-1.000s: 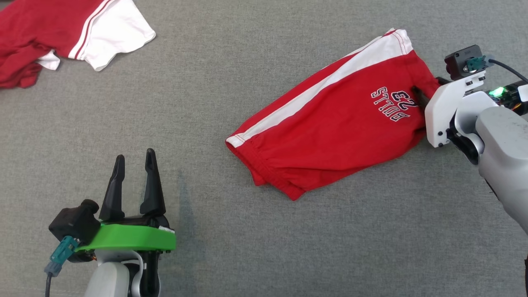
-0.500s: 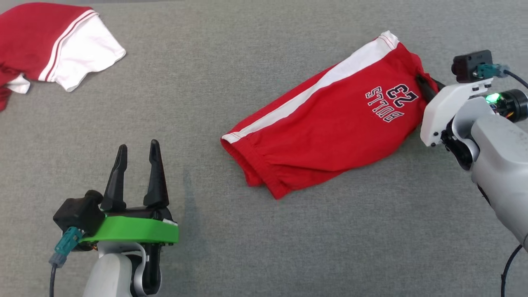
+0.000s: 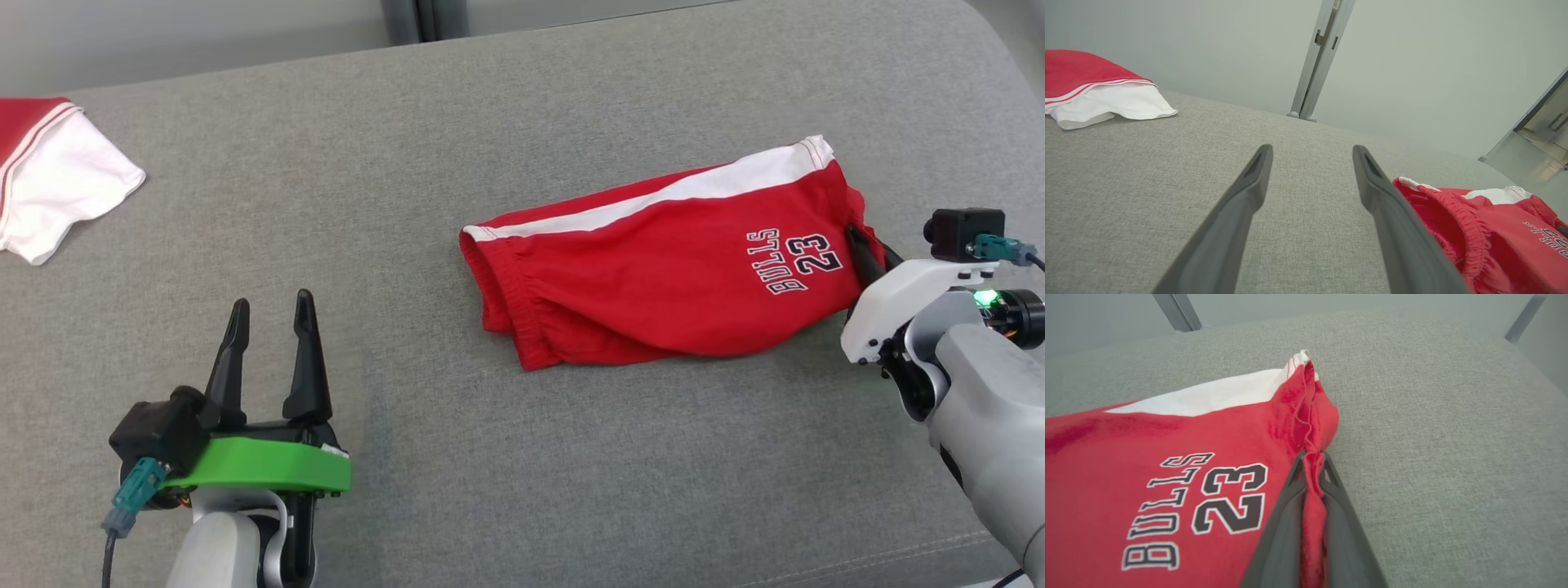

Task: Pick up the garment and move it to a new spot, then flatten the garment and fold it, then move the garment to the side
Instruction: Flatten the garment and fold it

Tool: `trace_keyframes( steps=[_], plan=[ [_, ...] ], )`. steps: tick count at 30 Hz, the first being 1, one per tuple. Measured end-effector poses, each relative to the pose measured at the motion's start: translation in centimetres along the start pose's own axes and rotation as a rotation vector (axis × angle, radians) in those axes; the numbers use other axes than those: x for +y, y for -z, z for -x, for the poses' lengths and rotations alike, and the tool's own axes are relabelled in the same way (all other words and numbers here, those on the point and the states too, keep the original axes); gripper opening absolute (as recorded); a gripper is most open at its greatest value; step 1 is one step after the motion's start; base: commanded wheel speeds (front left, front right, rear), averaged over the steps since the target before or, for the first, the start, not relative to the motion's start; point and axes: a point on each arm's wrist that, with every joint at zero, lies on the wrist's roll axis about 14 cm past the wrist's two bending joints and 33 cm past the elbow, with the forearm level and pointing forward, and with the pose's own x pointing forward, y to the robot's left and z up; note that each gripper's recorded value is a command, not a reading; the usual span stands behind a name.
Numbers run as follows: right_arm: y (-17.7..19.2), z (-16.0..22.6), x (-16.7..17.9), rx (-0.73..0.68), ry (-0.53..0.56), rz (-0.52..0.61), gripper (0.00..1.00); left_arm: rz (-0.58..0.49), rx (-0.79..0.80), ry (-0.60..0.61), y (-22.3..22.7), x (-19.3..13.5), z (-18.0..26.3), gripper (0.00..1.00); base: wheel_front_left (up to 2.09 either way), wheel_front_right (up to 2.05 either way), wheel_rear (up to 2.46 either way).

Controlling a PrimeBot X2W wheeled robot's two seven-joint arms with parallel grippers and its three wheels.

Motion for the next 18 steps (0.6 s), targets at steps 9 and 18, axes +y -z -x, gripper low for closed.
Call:
trace_keyframes(
  steps=[9,18],
  plan=[
    [-0.1,2.7,-1.4,-0.062,0.049,-0.042,0.0,-0.007,0.012,0.035,0.2,-1.3,0.4,1.0,0.0,0.0,0.0],
    [-1.8,1.9,3.3,-0.127,-0.052,-0.001,0.0,-0.003,0.011,0.018,-0.1,-1.0,1.9,1.0,0.0,0.0,0.0]
  ],
)
